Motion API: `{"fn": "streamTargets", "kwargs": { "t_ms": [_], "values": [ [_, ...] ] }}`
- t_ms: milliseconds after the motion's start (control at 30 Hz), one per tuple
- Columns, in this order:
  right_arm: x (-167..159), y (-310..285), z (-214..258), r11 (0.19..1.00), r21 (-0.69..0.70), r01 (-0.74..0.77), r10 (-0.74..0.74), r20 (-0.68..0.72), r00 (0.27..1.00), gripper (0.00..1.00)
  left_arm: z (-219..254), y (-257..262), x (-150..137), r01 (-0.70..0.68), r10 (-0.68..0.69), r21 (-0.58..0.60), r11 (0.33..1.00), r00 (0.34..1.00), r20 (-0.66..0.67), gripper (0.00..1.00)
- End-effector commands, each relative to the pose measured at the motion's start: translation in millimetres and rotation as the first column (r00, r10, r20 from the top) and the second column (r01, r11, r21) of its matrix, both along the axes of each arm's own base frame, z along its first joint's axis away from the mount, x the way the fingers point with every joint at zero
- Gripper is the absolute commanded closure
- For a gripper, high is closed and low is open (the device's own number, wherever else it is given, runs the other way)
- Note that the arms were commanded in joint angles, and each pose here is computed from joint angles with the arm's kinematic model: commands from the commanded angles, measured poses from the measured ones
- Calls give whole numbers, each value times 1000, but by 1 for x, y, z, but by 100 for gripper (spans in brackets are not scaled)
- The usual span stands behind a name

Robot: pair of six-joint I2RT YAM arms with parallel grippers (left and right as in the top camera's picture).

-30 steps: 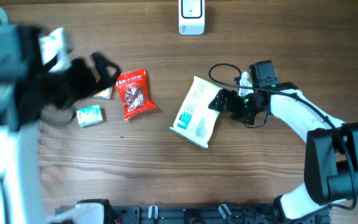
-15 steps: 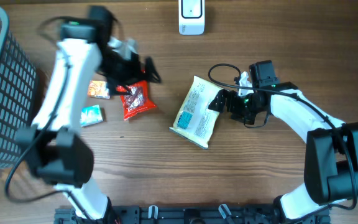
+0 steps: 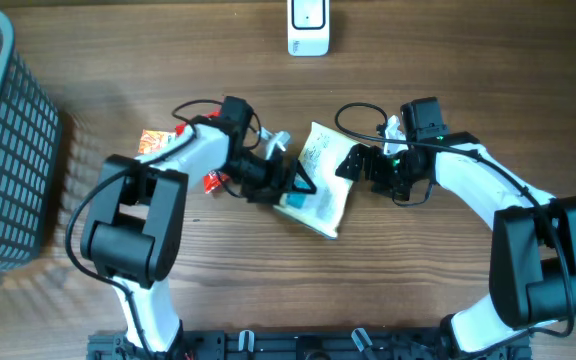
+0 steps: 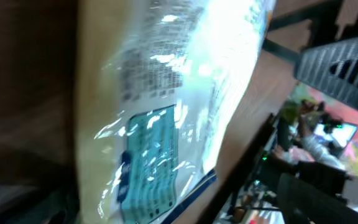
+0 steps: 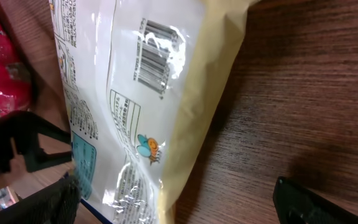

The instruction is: Scan the item barcode

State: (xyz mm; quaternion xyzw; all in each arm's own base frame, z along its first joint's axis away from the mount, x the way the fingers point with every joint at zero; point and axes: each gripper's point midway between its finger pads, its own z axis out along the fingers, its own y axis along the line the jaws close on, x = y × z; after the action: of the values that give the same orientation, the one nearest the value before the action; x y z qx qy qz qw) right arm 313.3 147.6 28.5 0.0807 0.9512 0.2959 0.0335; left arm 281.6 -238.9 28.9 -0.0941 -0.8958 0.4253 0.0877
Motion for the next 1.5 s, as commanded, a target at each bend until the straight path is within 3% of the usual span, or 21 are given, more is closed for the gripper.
{"fn": "streamTargets", "kwargs": {
  "t_ms": [0,167,300,567,800,900,1067,1267,1400,1467],
  "values": [
    [-4,4,0,999,22,-25,25,-7,1000,0,-12,-13,-23,25,-24,11,1000,998,-52,22],
    [-7,3,-1,1000,19,-24,25,-25,999,0,-19,-23,-22,11,-8,64,998,999,-42,54],
    [-10,3,-2,999,17,-33,34,-29,999,0,-26,-20,-13,-62,70,129,990,996,-52,96],
    [-10,3,-2,993,4,-118,118,29,993,0,-27,-18,-4,-180,204,178,968,970,-130,96],
    [-15,6,-22,998,41,-46,49,-67,997,0,-35,3,9,-372,456,324,870,856,-242,96],
    [-14,23,-24,985,160,-64,74,-62,995,0,-43,10,7,-406,518,384,829,816,-255,96],
    [-12,41,-36,953,303,-22,60,-114,992,1,-51,11,-2,-422,548,404,812,788,-278,96],
    [-18,42,-53,950,312,24,39,-194,980,0,-56,9,-7,-426,555,404,810,779,-291,96],
    [-19,42,-54,950,309,35,32,-209,977,17,-55,4,-5,-436,563,400,806,774,-291,96],
    [-24,41,-55,952,305,33,39,-228,973,20,-55,1,-5,-443,571,401,802,766,-295,96]
  ]
}}
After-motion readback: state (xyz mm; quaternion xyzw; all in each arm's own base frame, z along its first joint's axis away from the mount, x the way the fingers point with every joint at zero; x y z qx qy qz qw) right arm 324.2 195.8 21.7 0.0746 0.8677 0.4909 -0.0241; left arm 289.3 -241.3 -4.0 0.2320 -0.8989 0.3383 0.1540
